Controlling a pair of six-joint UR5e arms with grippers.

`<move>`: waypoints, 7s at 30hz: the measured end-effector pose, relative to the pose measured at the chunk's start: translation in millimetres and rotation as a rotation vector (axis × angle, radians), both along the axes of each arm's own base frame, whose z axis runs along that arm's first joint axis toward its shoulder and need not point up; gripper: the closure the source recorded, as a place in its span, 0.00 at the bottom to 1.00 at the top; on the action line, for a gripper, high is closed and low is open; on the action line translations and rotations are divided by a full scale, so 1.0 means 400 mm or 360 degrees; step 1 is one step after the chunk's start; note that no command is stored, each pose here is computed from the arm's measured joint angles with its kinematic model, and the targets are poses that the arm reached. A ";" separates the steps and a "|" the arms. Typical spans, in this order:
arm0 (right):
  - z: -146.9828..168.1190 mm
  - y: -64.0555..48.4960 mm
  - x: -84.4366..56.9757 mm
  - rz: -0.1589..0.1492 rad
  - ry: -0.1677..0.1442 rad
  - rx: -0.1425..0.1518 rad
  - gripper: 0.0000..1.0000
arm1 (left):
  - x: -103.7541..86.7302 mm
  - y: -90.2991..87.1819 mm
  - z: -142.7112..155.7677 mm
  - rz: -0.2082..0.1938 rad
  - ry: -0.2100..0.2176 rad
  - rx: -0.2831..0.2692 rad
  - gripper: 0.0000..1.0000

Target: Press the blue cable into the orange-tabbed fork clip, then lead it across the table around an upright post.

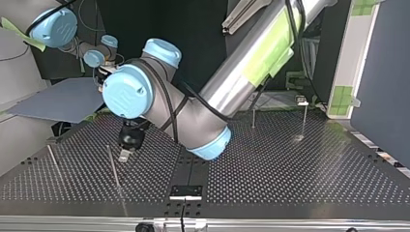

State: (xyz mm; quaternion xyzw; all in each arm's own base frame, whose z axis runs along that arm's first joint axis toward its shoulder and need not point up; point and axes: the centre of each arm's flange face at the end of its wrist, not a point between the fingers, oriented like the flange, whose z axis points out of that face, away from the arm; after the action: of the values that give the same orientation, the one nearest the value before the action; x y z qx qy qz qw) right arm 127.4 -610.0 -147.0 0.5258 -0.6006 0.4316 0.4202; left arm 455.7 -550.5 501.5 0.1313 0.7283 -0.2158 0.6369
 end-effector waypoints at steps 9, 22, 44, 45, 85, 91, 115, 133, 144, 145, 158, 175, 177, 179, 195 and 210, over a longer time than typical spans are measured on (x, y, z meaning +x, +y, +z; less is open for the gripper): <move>-0.001 0.002 0.003 0.0002 -0.0002 0.0006 1.00 | 0.016 0.002 -0.015 0.0081 0.0044 0.0066 0.02; -0.001 0.003 0.004 0.0002 -0.0009 0.0010 1.00 | 0.015 0.014 -0.020 0.0130 0.0074 0.0096 0.02; -0.002 0.003 0.006 0.0013 -0.0013 0.0013 1.00 | 0.021 0.073 -0.043 0.0395 0.0142 0.0215 0.02; -0.002 0.003 0.006 0.0013 -0.0013 0.0013 1.00 | 0.021 0.070 -0.042 0.0387 0.0132 0.0220 0.02; -0.002 0.005 0.011 0.0027 -0.0015 0.0019 1.00 | -0.070 -0.051 0.029 0.0036 0.0073 -0.0007 0.02; -0.002 0.005 0.012 0.0027 -0.0015 0.0020 1.00 | -0.052 -0.050 -0.024 0.0141 0.0155 -0.0011 0.05; -0.002 0.007 0.016 0.0031 -0.0016 0.0022 1.00 | -0.043 -0.021 -0.047 0.0327 0.0177 0.0069 0.05; 0.017 0.001 0.020 0.0048 -0.0018 0.0024 1.00 | -0.047 -0.020 -0.048 0.0324 0.0166 0.0120 0.05; 0.110 -0.022 0.048 0.0123 -0.0026 0.0018 1.00 | -0.051 0.002 -0.063 0.0365 0.0189 0.0176 0.05; 0.121 -0.024 0.051 0.0130 -0.0024 0.0017 1.00 | -0.053 0.005 -0.065 0.0366 0.0190 0.0185 0.05; 0.209 -0.001 0.074 0.0162 -0.0013 0.0031 1.00 | -0.102 0.046 -0.031 0.0336 0.0136 0.0179 0.05; 0.434 0.008 0.137 0.0186 -0.0087 -0.0082 1.00 | -0.129 0.044 -0.100 0.0345 0.0188 0.0264 0.05; 0.461 0.007 0.139 0.0186 -0.0116 -0.0088 1.00 | -0.126 0.047 -0.100 0.0353 0.0187 0.0264 0.05; 0.489 0.003 0.143 0.0194 -0.0145 -0.0104 1.00 | -0.123 0.049 -0.100 0.0357 0.0187 0.0264 0.05; 0.746 -0.022 0.183 0.0314 -0.0186 -0.0315 1.00 | -0.110 0.055 -0.099 0.0362 0.0176 0.0268 0.05; 1.028 -0.021 0.204 0.0345 -0.0166 -0.0530 1.00 | -0.098 0.062 -0.098 0.0372 0.0164 0.0270 0.05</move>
State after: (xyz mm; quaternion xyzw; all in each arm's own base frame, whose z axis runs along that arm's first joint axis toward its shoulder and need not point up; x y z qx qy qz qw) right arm 209.0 -618.3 264.2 0.4875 -0.4817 0.5945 0.4206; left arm 416.7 -525.7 462.2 0.0877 0.7861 -0.0842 0.6060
